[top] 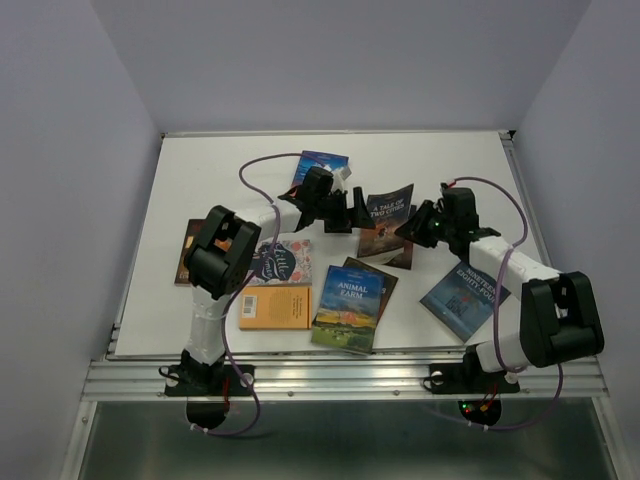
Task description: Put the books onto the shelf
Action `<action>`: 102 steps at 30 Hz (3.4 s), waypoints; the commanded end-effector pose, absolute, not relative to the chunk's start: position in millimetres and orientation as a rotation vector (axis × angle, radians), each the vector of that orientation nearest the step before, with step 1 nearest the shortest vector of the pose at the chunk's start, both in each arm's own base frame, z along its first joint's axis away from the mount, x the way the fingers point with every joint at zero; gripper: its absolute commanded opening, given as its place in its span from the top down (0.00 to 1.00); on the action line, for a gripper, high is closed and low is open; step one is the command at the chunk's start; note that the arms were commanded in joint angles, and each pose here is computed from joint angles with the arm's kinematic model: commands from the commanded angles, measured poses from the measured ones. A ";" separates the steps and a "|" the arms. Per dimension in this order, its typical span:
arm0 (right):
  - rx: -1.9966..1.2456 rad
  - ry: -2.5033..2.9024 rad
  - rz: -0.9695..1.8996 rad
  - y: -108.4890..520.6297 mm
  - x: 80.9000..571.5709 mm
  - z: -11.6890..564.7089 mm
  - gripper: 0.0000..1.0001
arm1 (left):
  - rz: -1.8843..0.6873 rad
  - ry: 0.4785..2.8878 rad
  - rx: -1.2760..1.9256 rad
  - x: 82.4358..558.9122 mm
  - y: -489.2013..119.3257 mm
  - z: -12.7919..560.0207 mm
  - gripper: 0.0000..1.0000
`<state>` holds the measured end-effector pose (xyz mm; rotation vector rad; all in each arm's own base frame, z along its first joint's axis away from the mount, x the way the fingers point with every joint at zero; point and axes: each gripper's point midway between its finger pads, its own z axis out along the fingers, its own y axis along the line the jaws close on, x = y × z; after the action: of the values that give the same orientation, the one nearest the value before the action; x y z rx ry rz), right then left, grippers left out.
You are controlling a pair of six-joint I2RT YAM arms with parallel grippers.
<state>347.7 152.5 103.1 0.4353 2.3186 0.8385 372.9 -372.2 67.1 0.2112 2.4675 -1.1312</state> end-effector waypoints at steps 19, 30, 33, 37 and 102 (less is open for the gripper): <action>0.321 1.849 1.072 171.1 369.9 250.3 0.99 | -1.698 2.173 0.378 341.9 -389.8 144.6 0.01; 0.355 1.886 1.090 170.5 357.1 226.3 0.99 | -2.104 1.850 0.416 304.6 -384.7 205.1 1.00; 0.370 1.900 1.076 167.9 353.1 219.8 0.88 | -2.111 1.792 0.428 302.0 -380.4 215.1 1.00; 0.413 1.950 0.999 158.1 348.6 206.8 0.30 | -2.063 1.750 0.461 302.9 -376.7 228.8 1.00; 0.533 2.116 0.297 74.4 377.3 169.2 0.00 | -0.823 2.330 0.297 533.1 -196.1 131.5 1.00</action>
<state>368.3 73.6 150.1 0.5452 2.1652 0.2962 520.6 -201.8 105.0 0.2200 2.4316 -0.8682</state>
